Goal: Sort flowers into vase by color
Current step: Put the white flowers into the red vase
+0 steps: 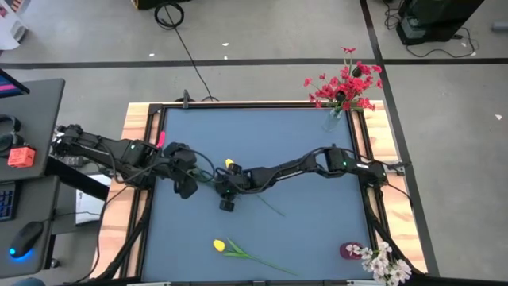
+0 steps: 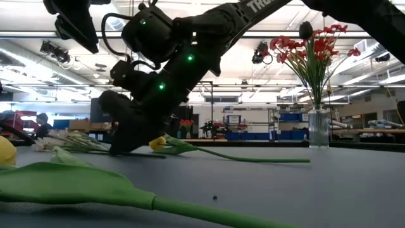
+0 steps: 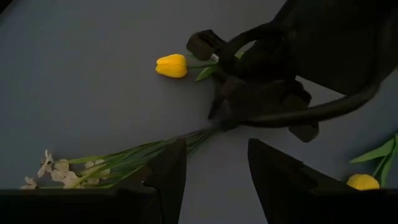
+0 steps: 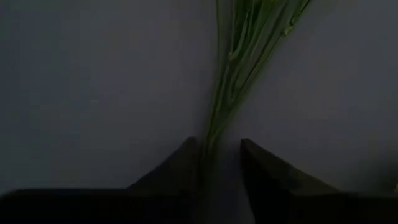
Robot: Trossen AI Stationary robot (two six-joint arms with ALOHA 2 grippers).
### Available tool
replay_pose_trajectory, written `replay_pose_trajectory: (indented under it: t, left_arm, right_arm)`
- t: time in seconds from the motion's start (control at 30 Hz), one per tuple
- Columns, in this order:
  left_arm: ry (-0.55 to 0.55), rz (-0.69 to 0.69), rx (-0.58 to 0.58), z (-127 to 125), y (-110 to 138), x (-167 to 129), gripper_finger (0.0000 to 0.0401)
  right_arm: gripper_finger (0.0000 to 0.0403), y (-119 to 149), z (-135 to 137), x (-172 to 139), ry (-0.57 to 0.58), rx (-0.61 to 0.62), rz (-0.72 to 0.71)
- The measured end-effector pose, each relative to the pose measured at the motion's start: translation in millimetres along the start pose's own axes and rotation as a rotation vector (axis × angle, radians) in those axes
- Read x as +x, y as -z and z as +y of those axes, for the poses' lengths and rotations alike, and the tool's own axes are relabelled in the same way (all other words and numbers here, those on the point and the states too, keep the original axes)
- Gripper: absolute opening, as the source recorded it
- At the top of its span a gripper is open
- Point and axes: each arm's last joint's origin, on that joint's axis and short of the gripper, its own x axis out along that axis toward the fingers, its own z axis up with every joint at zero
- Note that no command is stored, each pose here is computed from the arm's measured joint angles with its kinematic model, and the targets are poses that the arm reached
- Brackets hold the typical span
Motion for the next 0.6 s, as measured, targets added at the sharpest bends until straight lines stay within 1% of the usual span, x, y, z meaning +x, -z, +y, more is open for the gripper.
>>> replay_pose_trajectory:
  t: [0.07,0.17,0.2,0.33,0.4,0.47,0.53,0.6]
  left_arm:
    - [-0.004,-0.001,-0.006,1.0,-0.8,0.4,0.0176]
    - [-0.012,-0.003,-0.013,2.6,-2.0,1.0,0.0176]
    - [-0.014,-0.003,-0.017,3.2,-2.5,1.3,0.0176]
    - [-0.020,-0.004,-0.039,4.5,-3.4,1.7,0.0176]
    - [-0.020,-0.004,-0.045,4.6,-3.4,1.7,0.0176]
    - [-0.020,-0.005,-0.046,4.6,-3.4,1.7,0.0176]
    - [-0.020,-0.005,-0.047,4.6,-3.4,1.7,0.0176]
    - [-0.020,-0.004,-0.047,4.6,-3.4,1.7,0.0176]
  right_arm:
    - [0.0095,2.3,1.0,-0.6,0.008,-0.006,0.021]
    - [0.0030,2.9,1.6,-3.2,0.011,0.004,0.036]
    - [0.0018,2.9,1.5,-4.3,0.012,0.022,0.043]
    - [0.0019,2.6,-1.9,-18.7,0.036,0.194,0.116]
    - [0.0015,4.1,-3.4,-27.5,0.030,0.246,0.183]
    - [0.0011,8.1,-1.5,-37.1,0.018,0.259,0.265]
    - [0.0012,13.7,5.8,-48.3,0.018,0.245,0.343]
    - [0.0026,19.7,15.7,-59.7,0.024,0.231,0.407]
